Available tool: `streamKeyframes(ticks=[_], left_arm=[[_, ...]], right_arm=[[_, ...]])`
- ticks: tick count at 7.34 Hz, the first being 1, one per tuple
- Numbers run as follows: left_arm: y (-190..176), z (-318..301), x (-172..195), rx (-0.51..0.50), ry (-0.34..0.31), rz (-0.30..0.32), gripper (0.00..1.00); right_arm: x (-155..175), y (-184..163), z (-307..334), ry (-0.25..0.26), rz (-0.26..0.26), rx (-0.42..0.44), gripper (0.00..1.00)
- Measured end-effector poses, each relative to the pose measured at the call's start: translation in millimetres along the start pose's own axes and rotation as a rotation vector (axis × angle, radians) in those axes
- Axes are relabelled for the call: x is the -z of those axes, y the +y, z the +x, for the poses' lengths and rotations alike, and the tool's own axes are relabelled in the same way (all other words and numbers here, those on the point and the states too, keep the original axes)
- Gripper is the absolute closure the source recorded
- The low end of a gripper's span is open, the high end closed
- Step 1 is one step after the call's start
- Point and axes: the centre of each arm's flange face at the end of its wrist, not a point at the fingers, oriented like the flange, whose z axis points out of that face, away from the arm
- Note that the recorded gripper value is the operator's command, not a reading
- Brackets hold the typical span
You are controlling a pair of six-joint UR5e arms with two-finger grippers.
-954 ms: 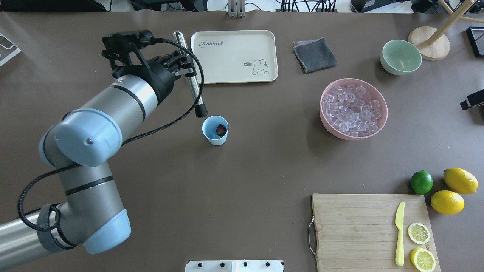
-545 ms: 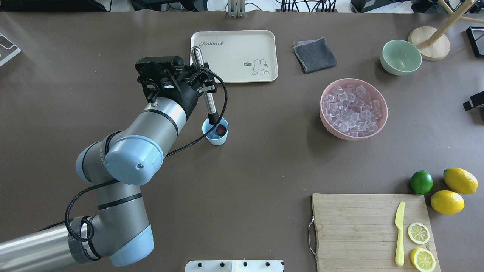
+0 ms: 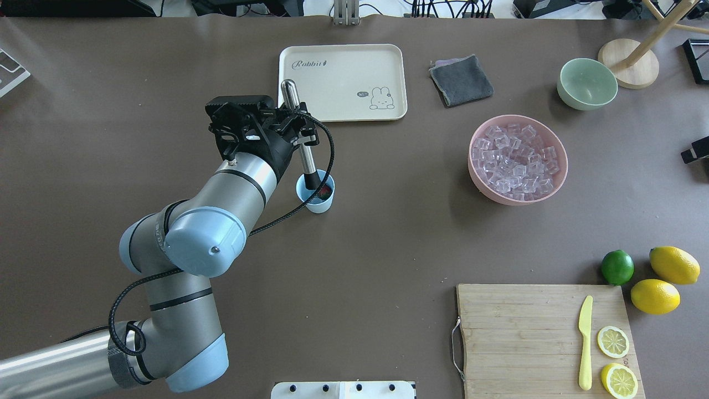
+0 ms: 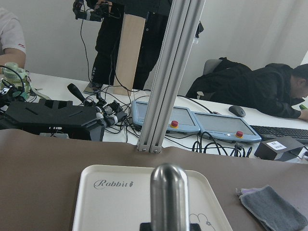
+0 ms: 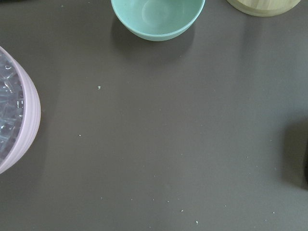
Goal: Mash ice and strawberries in cup
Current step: 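Lower the pestle into the cup and press down on the contents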
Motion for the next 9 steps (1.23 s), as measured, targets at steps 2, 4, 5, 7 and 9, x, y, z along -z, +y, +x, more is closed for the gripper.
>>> streamKeyframes(ticks=[2, 4, 5, 7, 9], left_arm=[[16.1, -2.5, -6.1, -0.003, -0.008, 0.007, 1.0], [28.8, -1.0, -7.7, -0.004, -0.002, 0.005, 1.0], [24.9, 3.8, -4.9, -0.001, 0.009, 0.006, 1.0], [-5.4, 10.1, 2.5, -0.01, 0.034, 0.026, 1.0], [-7.3, 6.6, -2.5, -0.023, 0.026, 0.028, 1.0]], right_arm=[[0.5, 1.3, 0.3, 0.001, 0.0, -0.001, 0.01], [0.7, 3.7, 2.0, 0.003, -0.001, -0.004, 0.01], [0.3, 5.6, 3.4, 0.004, -0.002, -0.006, 0.01], [1.6, 9.0, 6.9, 0.005, 0.0, -0.011, 0.01], [2.7, 13.0, 10.6, 0.008, 0.0, -0.018, 0.01]])
